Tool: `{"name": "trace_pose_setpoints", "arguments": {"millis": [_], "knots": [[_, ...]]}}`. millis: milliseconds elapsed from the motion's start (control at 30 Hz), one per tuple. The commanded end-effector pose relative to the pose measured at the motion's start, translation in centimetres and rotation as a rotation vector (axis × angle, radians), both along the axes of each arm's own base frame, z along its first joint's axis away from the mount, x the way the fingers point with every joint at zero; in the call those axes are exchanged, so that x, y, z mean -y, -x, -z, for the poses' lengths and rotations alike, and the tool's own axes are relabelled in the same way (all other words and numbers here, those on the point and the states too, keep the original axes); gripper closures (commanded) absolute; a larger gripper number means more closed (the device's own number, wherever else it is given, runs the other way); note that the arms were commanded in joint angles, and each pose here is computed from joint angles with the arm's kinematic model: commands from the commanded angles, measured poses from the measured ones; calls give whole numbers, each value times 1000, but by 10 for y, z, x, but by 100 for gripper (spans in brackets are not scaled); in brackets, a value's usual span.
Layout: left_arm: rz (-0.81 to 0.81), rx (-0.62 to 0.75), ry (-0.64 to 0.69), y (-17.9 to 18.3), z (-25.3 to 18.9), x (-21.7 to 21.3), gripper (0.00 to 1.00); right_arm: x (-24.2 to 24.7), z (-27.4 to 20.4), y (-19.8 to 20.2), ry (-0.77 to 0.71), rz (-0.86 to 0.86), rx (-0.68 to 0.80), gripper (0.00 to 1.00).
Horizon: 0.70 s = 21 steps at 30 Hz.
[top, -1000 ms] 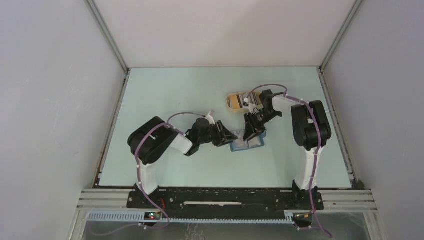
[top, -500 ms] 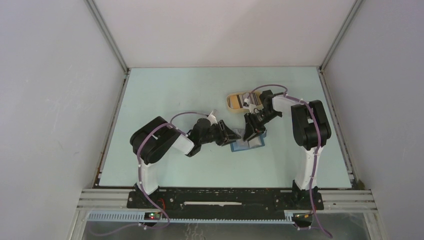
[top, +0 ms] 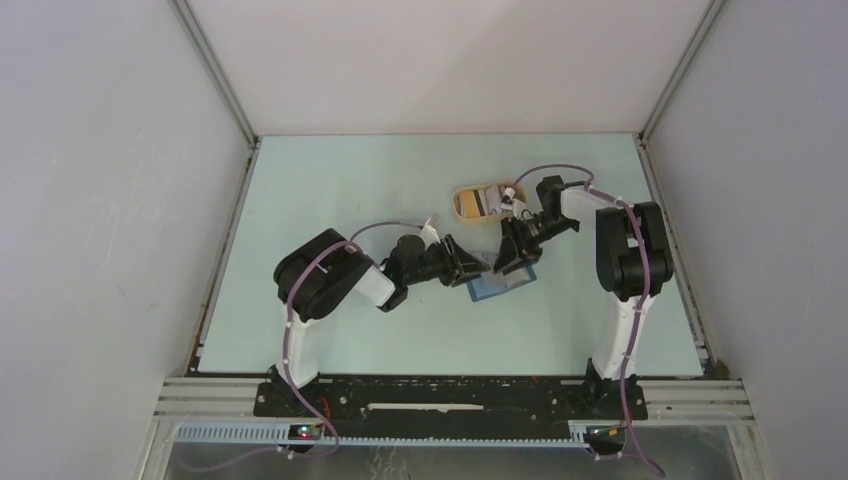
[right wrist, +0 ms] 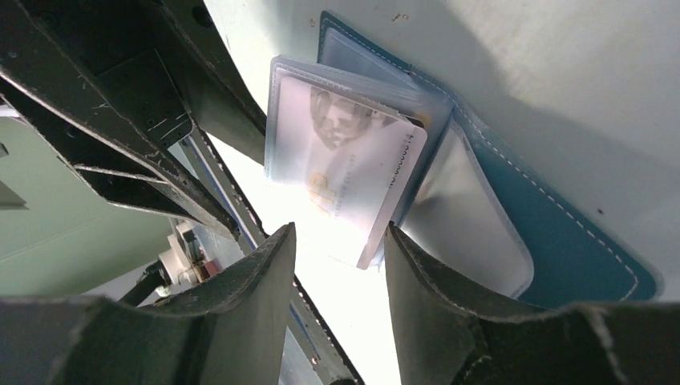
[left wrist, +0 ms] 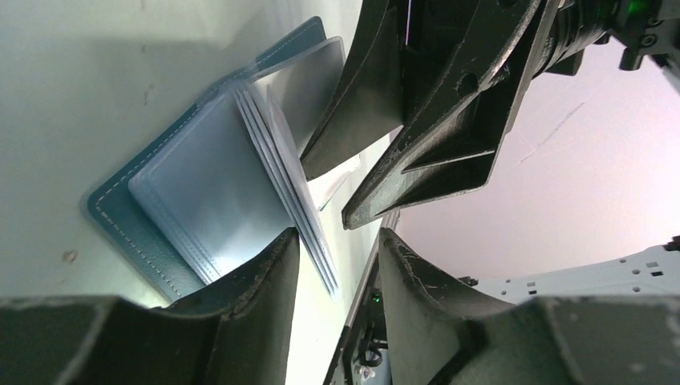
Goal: Put the credit cards into the card holder
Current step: Turn over the card slot in the card holder.
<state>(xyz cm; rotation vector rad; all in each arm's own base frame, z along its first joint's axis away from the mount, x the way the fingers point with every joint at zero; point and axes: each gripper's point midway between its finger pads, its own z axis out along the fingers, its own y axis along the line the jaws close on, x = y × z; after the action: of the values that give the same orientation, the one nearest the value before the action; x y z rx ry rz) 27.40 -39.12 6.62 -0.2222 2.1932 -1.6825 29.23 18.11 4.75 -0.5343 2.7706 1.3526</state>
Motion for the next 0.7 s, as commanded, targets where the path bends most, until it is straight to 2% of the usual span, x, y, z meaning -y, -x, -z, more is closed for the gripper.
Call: {"name": "trace_pose_setpoints", "arguments": {"millis": [0,167,367,667], "knots": [[10,84,90,-12,-34,16,53,1,-32,-10,-57,20,71,47],[21,109,110,-20,-44,26,53,4,-25,-12,-38,40,48,50],[10,72,40,-27,-26,32,53,-1,-19,-7,-73,41,-17,54],[-7,77,22,-36,-16,36,54,11,-27,-15,-59,70,28,54]]}}
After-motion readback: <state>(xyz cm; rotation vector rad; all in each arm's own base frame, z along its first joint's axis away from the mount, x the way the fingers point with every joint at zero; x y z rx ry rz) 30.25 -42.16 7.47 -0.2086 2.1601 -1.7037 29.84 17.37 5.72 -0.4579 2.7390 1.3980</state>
